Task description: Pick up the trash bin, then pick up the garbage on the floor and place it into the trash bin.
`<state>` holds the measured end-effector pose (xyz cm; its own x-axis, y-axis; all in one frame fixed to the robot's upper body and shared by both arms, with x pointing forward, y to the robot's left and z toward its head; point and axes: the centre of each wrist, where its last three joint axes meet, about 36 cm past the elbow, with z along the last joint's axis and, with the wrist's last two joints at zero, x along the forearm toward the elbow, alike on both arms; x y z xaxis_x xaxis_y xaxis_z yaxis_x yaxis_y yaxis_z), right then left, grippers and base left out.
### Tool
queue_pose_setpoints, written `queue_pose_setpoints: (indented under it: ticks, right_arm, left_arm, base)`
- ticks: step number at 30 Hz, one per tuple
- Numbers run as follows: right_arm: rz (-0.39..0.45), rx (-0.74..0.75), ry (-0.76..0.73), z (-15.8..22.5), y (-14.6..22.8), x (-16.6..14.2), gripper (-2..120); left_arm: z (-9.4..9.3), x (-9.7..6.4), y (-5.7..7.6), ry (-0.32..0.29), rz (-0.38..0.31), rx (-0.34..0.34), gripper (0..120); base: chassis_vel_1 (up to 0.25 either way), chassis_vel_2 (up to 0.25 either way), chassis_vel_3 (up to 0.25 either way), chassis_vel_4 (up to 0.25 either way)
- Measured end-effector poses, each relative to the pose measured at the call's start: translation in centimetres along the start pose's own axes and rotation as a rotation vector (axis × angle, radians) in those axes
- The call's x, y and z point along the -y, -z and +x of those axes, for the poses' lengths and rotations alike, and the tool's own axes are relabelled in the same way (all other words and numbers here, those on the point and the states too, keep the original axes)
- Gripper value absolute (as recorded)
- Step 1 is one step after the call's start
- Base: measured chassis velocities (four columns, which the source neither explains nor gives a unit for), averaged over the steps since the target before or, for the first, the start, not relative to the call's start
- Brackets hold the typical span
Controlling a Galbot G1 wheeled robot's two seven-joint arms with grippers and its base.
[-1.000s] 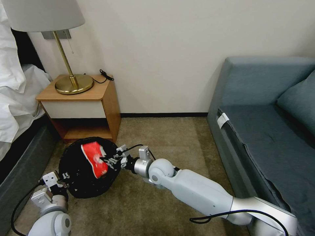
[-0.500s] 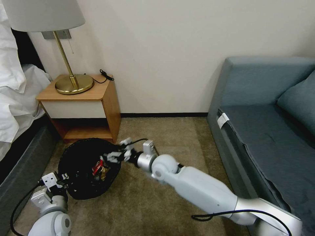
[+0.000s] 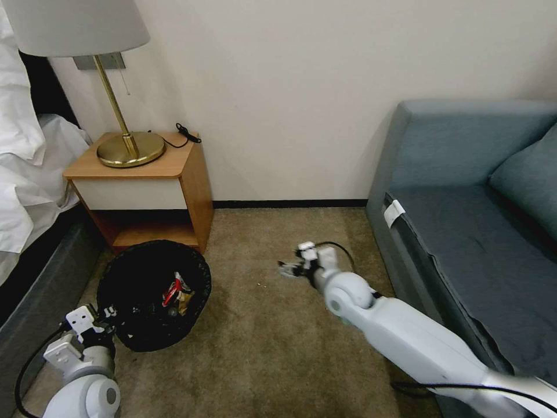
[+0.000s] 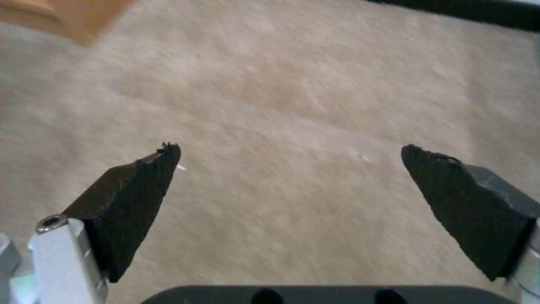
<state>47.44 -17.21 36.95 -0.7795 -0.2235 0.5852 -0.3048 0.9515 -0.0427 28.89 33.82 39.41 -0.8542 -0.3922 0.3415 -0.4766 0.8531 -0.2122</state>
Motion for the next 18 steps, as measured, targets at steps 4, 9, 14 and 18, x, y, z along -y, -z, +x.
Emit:
queue_pose_setpoints:
  ticks: [4, 9, 14, 18]
  right_arm:
    - [-0.012, -0.037, -0.044, 0.7, -3.2, 0.7, 100]
    - [-0.012, -0.06, -0.102, 1.1, -6.9, 1.4, 100]
    - [-0.021, -0.049, -0.116, 1.3, -7.9, 1.8, 100]
    - [-0.041, -0.029, -0.109, 1.4, -8.0, 1.8, 100]
  left_arm:
    - [0.2, 0.2, -0.2, 0.006, 0.032, -0.017, 2]
    - [0.3, 0.6, -0.2, 0.004, 0.096, -0.066, 2]
    - [0.0, 1.0, -0.1, -0.002, 0.183, -0.135, 2]
    - [-0.5, 1.6, -0.2, 0.002, 0.26, -0.241, 2]
  base:
    - [0.0, 0.0, 0.0, 0.0]
    - [0.0, 0.0, 0.0, 0.0]
    - [0.0, 0.0, 0.0, 0.0]
    - [0.0, 0.0, 0.0, 0.0]
